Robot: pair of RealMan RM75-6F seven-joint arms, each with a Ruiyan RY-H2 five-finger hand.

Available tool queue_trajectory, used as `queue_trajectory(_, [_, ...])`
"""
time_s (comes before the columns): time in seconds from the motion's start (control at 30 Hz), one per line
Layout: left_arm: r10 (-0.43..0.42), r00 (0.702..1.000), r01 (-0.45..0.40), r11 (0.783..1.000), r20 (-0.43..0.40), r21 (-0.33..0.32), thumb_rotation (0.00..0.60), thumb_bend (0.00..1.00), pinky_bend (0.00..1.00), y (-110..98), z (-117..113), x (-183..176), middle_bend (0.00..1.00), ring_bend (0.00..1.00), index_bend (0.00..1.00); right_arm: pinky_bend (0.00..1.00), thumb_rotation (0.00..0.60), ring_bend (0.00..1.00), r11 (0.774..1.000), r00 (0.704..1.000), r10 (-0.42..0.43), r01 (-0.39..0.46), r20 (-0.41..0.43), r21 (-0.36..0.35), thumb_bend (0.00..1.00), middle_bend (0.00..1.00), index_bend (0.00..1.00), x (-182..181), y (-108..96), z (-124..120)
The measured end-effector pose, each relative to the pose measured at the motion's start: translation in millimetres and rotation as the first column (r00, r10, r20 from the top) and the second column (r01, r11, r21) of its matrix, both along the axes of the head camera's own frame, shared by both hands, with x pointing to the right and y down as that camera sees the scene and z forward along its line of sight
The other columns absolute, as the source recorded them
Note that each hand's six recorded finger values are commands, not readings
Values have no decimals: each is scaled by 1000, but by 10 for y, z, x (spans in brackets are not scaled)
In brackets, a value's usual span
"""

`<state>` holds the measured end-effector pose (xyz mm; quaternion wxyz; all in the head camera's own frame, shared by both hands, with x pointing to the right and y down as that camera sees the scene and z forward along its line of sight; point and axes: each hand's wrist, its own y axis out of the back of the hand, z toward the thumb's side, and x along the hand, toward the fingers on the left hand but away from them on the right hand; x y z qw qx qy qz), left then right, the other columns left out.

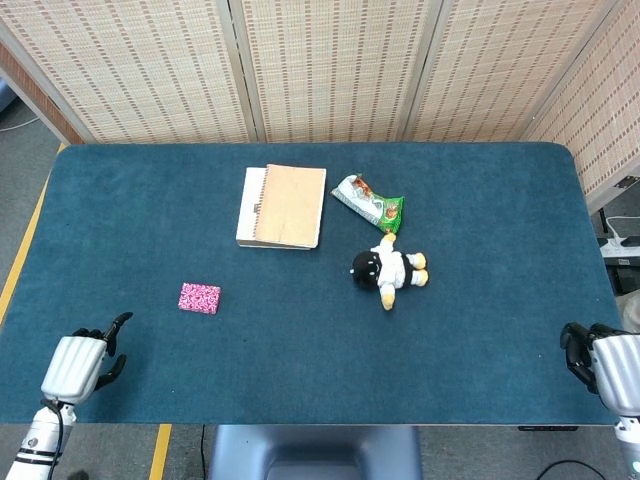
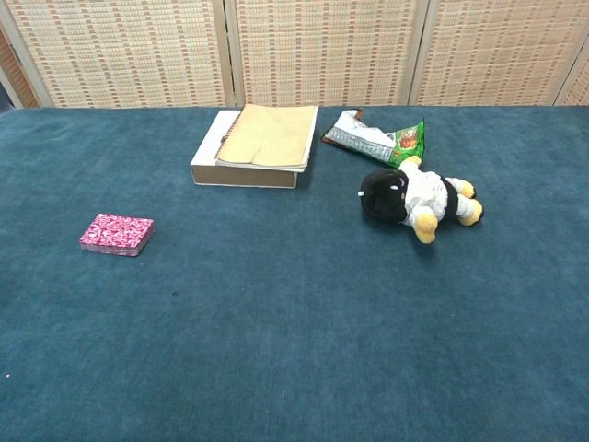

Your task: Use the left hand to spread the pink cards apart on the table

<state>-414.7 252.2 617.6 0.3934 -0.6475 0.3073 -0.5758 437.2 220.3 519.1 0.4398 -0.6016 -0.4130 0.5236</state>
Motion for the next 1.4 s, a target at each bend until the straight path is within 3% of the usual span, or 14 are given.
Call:
queue_trajectory(0.13, [37,999,-37,999,-2,0,600,342,916,39,27,59,943,963,103,869,600,732,1000,1000,-15,15,25,-10,422,863,980,-30,21,2])
queue_trajectory(0.23, [54,998,-54,999,-16,-6,600,344,990,26,46,145,994,999,157,869,600,732,1000,999,-26,26,37,-4,422,863,980,-43,37,-5])
queue_trajectory(0.4, [106,994,-106,994,-29,4,600,340,1000,-76,77,327,1000,1000,196,869,600,732,999,999,-32,33,38,-12,422,863,980,-66,38,47])
queue_trajectory(0.67, [168,986,-169,981,-21,-96,600,356,1000,-298,286,652,1000,1000,176,869,600,732,997,998,-56,58,40,-46,422,863,980,-96,50,84])
queue_trajectory(1.07, [68,989,-43,982,131,-186,600,357,1000,-635,555,819,1000,1000,279,869,600,732,997,997,-61,63,45,-50,421,863,979,-94,50,87])
queue_trajectory(1.27, [-19,981,63,973,192,-222,600,357,1000,-709,739,952,1000,1000,266,869,600,732,997,997,-61,64,48,-50,422,863,979,-93,46,85])
queue_trajectory(1.4, [-70,979,110,972,192,-207,600,354,1000,-756,827,1102,1000,1000,245,869,600,732,996,997,-62,65,47,-53,421,863,979,-95,45,92])
